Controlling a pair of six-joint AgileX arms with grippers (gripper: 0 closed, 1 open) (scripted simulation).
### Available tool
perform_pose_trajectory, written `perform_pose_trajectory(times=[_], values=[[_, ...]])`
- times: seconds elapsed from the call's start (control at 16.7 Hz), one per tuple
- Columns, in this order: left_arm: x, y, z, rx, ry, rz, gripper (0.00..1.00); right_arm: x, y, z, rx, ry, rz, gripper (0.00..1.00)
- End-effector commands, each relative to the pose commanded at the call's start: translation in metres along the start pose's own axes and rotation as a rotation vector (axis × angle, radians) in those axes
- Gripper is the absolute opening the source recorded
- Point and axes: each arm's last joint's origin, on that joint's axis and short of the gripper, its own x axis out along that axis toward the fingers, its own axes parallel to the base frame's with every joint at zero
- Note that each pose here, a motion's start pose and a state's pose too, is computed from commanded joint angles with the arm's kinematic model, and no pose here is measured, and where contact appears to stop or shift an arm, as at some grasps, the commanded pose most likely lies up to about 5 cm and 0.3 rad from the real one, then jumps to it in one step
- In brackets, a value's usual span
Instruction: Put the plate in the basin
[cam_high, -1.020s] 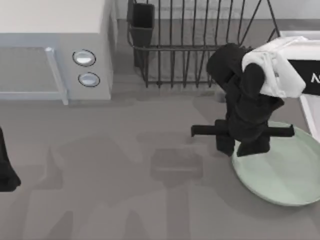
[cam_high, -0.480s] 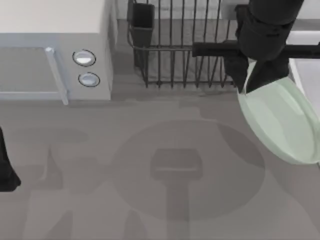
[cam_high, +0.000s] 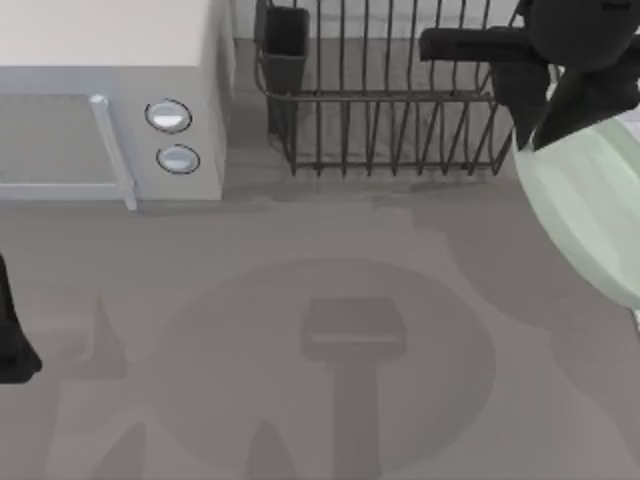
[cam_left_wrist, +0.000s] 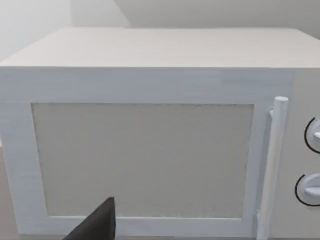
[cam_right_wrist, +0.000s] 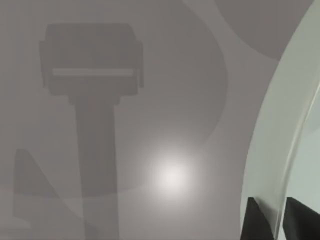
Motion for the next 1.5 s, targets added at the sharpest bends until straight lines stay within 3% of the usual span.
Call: perform_pose_trajectory(times=[0.24, 0.48, 0.72, 0.9, 1.08, 1.38, 1.5], values=[[0.000, 0.000, 0.000, 0.000, 0.000, 0.000, 1.00, 0.003, -0.001, 0.005, -0.004, 0.003, -0.002, 0.00], [0.000, 0.000, 0.000, 0.000, 0.000, 0.000, 1.00, 0.028, -0.030, 0.059, -0.006, 0.014, -0.018, 0.00], [0.000, 0.000, 0.000, 0.000, 0.000, 0.000, 1.00, 0.097, -0.102, 0.138, -0.008, 0.071, -0.041, 0.00], [0.000, 0.000, 0.000, 0.000, 0.000, 0.000, 1.00, 0.143, -0.175, 0.172, -0.008, 0.094, -0.041, 0.00], [0.000, 0.000, 0.000, 0.000, 0.000, 0.000, 1.00, 0.163, -0.219, 0.182, -0.009, 0.091, -0.038, 0.00], [0.000, 0.000, 0.000, 0.000, 0.000, 0.000, 1.00, 0.165, -0.223, 0.183, -0.009, 0.090, -0.038, 0.00], [0.000, 0.000, 0.000, 0.000, 0.000, 0.000, 1.00, 0.165, -0.223, 0.183, -0.009, 0.090, -0.038, 0.15]])
